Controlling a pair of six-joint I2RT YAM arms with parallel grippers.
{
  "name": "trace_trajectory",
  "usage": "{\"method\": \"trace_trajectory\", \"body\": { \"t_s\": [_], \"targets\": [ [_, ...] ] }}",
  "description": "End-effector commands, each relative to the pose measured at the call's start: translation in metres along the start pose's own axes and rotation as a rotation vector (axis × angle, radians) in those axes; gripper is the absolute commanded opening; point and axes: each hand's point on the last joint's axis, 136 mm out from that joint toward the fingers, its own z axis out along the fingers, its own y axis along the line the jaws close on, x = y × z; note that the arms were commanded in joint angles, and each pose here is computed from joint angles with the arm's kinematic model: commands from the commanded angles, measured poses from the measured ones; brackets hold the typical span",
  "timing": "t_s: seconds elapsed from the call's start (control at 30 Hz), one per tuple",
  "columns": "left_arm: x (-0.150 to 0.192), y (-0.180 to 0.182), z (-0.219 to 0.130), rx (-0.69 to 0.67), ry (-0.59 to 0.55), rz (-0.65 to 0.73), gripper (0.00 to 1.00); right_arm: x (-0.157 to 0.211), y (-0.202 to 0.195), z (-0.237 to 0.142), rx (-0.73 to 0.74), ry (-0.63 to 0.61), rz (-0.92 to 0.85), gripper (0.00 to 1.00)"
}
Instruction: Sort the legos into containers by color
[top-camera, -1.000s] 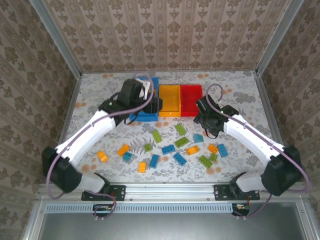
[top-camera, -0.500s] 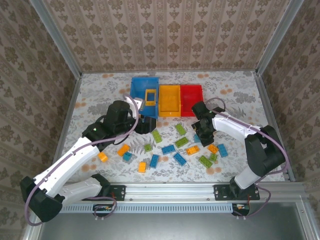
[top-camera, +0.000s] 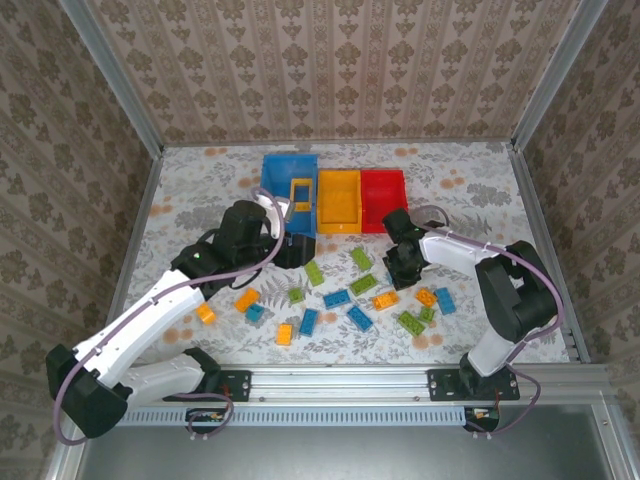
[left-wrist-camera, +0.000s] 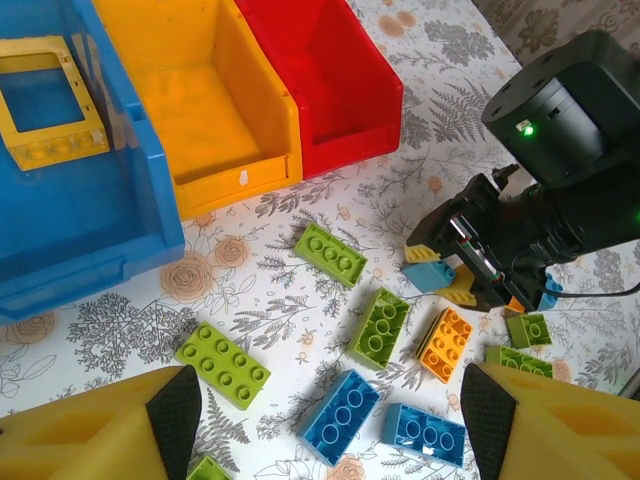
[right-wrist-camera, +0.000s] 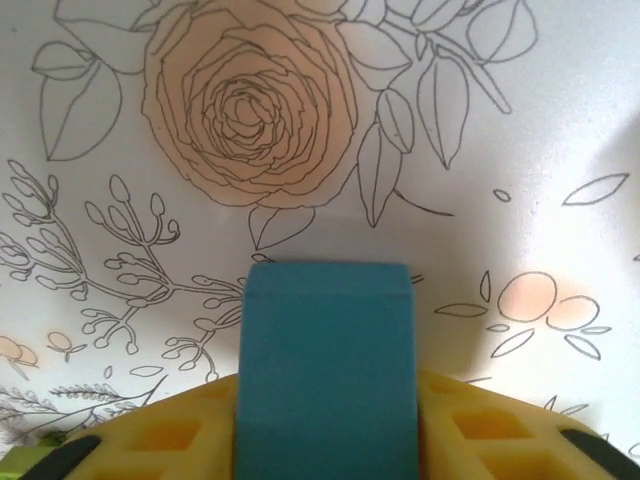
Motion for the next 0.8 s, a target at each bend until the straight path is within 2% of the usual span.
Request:
{"method": "trace_trajectory", "body": {
  "t_s": [0.0,0.13,0.3,0.4,0.6,0.77],
  "targets": [
    [-0.01,-0.009,-0.001,0.022,-0.02,-0.008,0.72,-0.013,0.019,-0.026,-0.086,-0.073,-0.086,0.29],
    [-0.021,-0.014,0.002,0.021,-0.045,-0.001,0.72,-0.019,0.05,-0.063,-0.191,-0.158,-0.311,0.22],
    [-0.033,-0.015,0.01,0.004,-0.062,-0.002,0.71,-0.01,0.1,-0.07,-0.348,-0.168,-0.539,0.21],
    [-0.038,-0.014,0.014,-0.011,-0.066,-0.002,0.71,-0.004,0.13,-0.071,-0.392,-0.173,-0.644,0.22],
    [-0.032,-0.005,0.023,-0.063,-0.024,-0.018,0.7,-0.016,0.165,-0.058,-0.382,-0.211,-0.718,0.22],
    [-0.01,0.009,0.031,-0.123,0.06,-0.065,0.7,-0.021,0.176,-0.035,-0.343,-0.152,-0.728,0.26]
  ]
}}
